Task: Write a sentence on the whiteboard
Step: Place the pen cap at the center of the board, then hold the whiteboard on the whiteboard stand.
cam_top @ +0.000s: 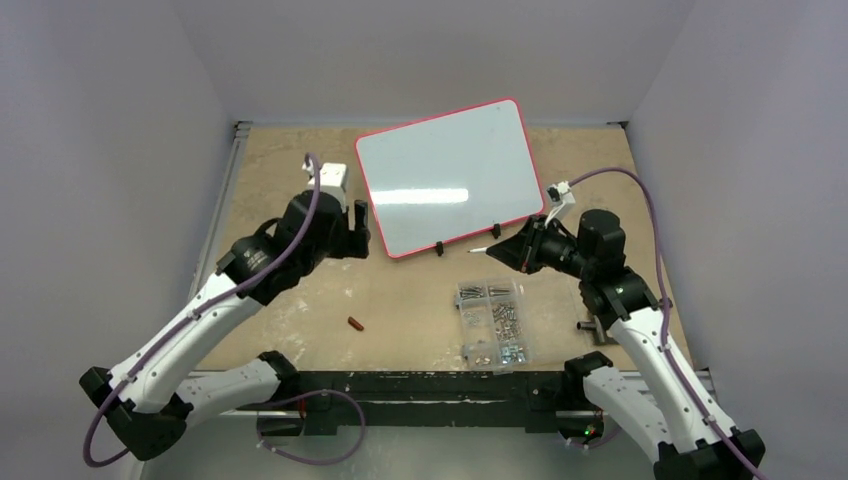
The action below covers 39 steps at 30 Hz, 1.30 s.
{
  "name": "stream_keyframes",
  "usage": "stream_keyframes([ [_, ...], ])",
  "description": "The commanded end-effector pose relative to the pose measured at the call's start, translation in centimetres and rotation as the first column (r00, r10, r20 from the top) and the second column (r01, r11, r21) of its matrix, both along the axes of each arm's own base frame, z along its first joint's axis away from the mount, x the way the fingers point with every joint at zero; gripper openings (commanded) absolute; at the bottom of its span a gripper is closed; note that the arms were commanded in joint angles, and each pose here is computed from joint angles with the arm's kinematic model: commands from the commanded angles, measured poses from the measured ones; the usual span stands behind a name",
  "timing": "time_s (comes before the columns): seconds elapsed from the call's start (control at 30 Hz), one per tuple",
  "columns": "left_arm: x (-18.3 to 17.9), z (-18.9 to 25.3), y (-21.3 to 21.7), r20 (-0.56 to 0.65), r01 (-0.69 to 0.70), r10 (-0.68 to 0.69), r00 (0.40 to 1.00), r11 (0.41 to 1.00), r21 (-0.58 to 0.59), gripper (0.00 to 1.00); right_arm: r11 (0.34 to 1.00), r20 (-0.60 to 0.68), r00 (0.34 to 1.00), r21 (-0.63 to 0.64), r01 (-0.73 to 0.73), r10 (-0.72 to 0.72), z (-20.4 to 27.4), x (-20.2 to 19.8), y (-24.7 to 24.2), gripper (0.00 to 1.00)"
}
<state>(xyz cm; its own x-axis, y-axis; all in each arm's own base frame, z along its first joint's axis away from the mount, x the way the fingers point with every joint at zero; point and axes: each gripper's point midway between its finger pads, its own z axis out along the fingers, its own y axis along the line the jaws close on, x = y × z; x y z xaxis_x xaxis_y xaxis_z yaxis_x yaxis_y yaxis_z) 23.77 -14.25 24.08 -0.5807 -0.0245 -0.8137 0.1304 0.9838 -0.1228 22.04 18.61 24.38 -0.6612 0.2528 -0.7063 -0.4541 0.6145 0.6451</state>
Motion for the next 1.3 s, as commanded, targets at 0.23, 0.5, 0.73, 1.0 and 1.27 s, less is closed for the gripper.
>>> stream_keyframes([
  [0.23, 8.0, 9.1, -5.6, 0.078, 0.412, -0.408, 0.91, 0.911, -0.034, 0.75, 1.0, 0.092, 0.996, 0.029, -0.01, 0.007, 2.1, -0.1, 0.1, 0.0],
  [0.5, 13.8, 12.0, -9.7, 0.119, 0.612, -0.602, 0.79, 0.787, -0.082, 0.75, 1.0, 0.113, 0.993, -0.014, -0.009, 0.011, 2.1, -0.8, -0.5, 0.0],
  [0.73, 20.4, 10.9, -10.2, 0.118, 0.663, -0.652, 0.749, 0.741, -0.111, 0.72, 0.999, 0.107, 0.994, -0.035, -0.003, 0.007, 1.8, -1.3, -0.9, 0.0],
  [1.0, 26.3, 7.6, -8.5, 0.146, 0.638, -0.621, 0.77, 0.748, -0.182, 0.72, 0.998, 0.099, 0.995, -0.07, 0.01, -0.003, 1.7, -1.6, -1.4, 0.0],
  [1.27, 29.5, 4.3, -6.9, 0.155, 0.65, -0.631, 0.76, 0.733, -0.2, 0.73, 1.0, 0.091, 0.995, -0.013, -0.026, 0.027, 2.0, -1.7, -0.5, 0.0],
])
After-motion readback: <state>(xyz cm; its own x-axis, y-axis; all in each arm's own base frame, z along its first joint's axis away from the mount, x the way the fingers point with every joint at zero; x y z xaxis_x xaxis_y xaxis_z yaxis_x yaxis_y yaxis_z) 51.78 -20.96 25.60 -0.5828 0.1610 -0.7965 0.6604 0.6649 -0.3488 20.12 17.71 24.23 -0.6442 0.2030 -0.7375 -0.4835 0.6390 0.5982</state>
